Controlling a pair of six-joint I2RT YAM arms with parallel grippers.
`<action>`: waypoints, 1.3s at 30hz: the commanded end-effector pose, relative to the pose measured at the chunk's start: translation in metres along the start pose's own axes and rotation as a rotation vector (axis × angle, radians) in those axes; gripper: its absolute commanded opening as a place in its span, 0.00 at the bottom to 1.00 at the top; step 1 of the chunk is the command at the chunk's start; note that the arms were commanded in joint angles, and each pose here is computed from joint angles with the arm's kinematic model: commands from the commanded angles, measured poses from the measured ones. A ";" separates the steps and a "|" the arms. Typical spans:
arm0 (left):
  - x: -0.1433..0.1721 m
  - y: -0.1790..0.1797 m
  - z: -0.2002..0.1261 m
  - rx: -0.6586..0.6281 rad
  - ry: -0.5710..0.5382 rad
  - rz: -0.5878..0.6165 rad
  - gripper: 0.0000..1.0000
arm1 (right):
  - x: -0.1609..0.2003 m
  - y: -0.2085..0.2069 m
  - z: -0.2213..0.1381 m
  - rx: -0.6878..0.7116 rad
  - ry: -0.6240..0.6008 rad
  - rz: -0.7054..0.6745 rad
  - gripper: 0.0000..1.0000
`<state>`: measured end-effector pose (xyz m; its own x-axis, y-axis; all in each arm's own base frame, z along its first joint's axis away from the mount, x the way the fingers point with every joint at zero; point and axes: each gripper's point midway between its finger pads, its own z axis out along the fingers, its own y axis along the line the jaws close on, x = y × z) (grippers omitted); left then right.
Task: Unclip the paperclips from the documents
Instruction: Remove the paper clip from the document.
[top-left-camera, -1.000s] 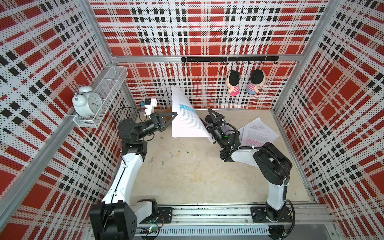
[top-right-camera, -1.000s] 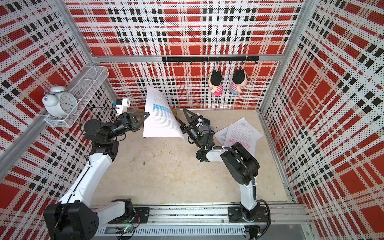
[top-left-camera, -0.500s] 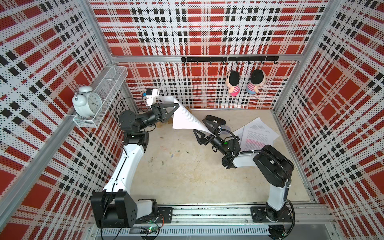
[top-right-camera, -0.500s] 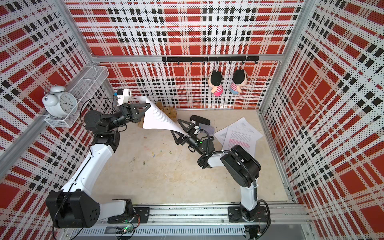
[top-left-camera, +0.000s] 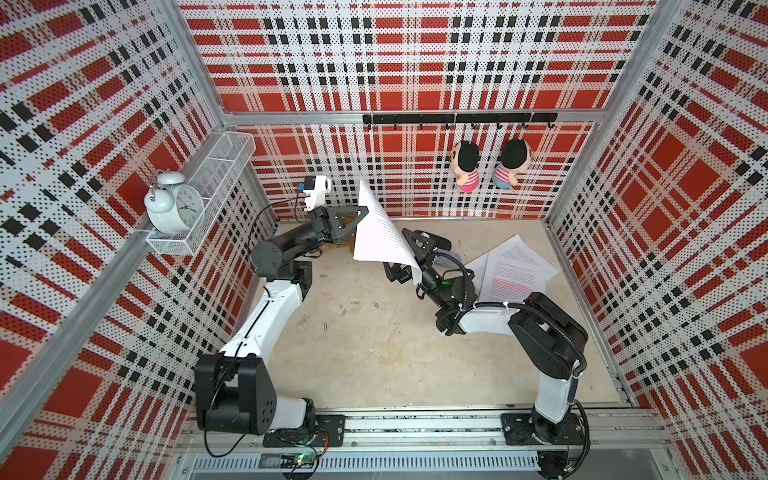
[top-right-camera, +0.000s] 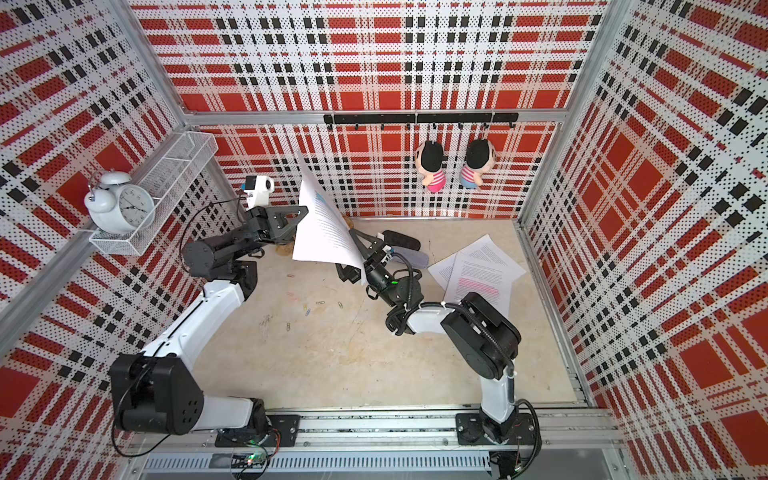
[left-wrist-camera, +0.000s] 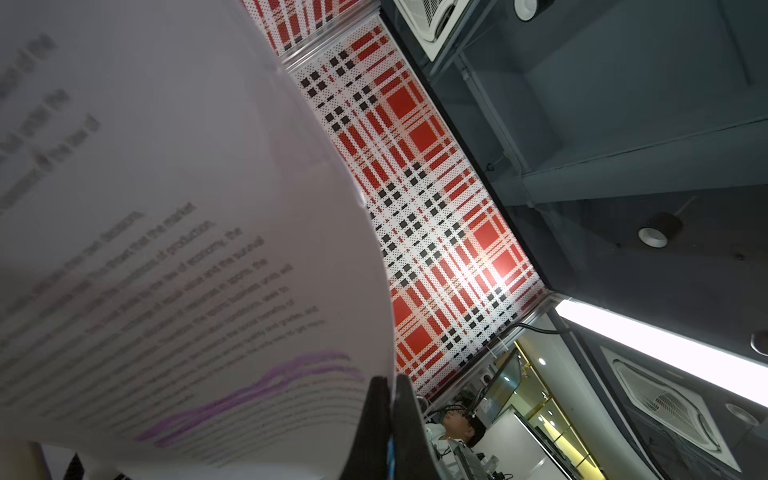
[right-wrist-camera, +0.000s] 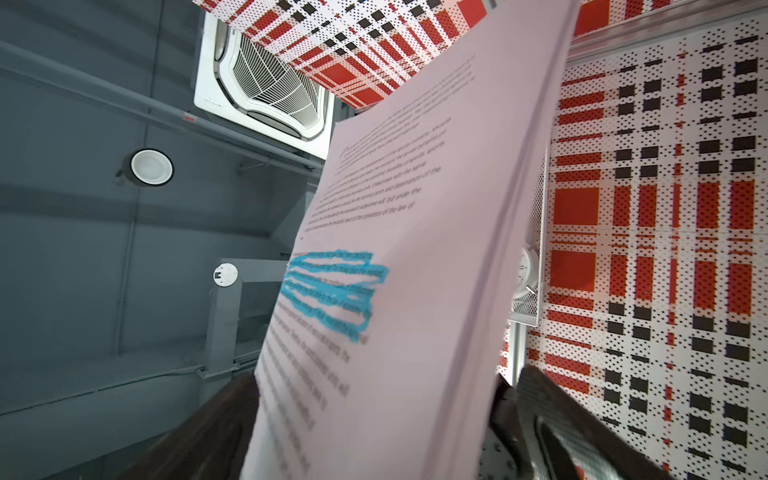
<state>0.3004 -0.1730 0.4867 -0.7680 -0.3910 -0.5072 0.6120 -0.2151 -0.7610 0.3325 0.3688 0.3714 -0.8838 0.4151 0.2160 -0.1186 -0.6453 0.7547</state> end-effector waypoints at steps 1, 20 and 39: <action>0.019 -0.040 -0.006 0.146 0.034 0.027 0.00 | 0.008 0.057 -0.004 -0.147 0.052 0.303 1.00; 0.053 -0.025 -0.024 -0.001 0.082 -0.043 0.00 | 0.006 0.100 -0.016 -0.058 0.277 0.049 0.91; 0.070 -0.011 -0.037 -0.089 0.103 -0.069 0.00 | 0.015 0.117 -0.021 -0.035 0.361 -0.031 0.22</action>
<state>0.2381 -0.1652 0.4459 -0.8391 -0.2940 -0.4577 0.5189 -0.1798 -0.8357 0.3247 0.2968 0.4196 -0.9282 0.3570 -0.1052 -0.2990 -0.5468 0.7821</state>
